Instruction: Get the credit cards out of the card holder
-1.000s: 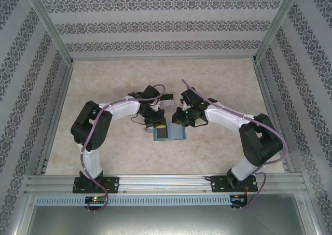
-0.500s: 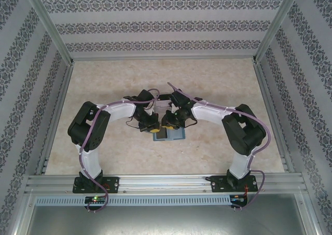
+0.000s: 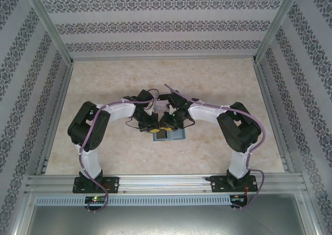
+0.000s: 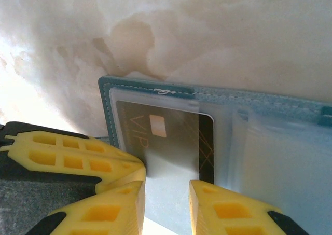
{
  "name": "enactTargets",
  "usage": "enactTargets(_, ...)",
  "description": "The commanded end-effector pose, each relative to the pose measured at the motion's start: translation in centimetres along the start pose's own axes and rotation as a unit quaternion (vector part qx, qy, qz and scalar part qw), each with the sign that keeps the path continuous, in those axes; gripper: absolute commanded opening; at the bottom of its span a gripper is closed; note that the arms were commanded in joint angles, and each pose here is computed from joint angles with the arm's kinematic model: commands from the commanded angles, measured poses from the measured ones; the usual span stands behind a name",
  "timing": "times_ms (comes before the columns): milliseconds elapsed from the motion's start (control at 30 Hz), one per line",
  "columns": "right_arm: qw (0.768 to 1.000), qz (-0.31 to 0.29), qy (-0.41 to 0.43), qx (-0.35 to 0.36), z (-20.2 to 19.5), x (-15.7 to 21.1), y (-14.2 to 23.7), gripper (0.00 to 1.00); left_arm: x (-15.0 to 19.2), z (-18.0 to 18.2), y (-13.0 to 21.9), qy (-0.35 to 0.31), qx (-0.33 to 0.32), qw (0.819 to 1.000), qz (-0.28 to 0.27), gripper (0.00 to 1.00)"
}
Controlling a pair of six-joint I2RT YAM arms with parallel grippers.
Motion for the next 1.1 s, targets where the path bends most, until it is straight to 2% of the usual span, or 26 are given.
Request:
enactTargets(0, 1.0, 0.002, 0.01, 0.005, 0.4, 0.0, -0.3, 0.29, 0.2, 0.5, 0.4, -0.007, -0.007, 1.0, -0.006, 0.0)
enactTargets(567, 0.997, 0.01, 0.024, 0.074, -0.4, 0.4, -0.3, 0.3, 0.3, 0.3, 0.8, -0.007, -0.006, 1.0, -0.007, 0.0)
enactTargets(767, 0.996, 0.006, 0.035, 0.077, 0.2, 0.5, 0.1, 0.3, 0.3, 0.3, 0.8, -0.007, -0.005, 1.0, -0.008, 0.0)
enactTargets(1067, 0.998, -0.015, 0.042, 0.052, 1.5, 0.6, 1.6, 0.2, 0.3, 0.2, 0.9, -0.007, -0.007, 1.0, -0.008, 0.0)
Point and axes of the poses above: each hand's point on the last joint's axis, 136 mm out from that joint toward the fingers, its own y axis back along the fingers, its own z axis along the line the jaws close on, x = y × z, the point moved 10 cm from there along y, back along the fingers, and after that the axes turned 11 degrees about y, right-handed, at the moved point
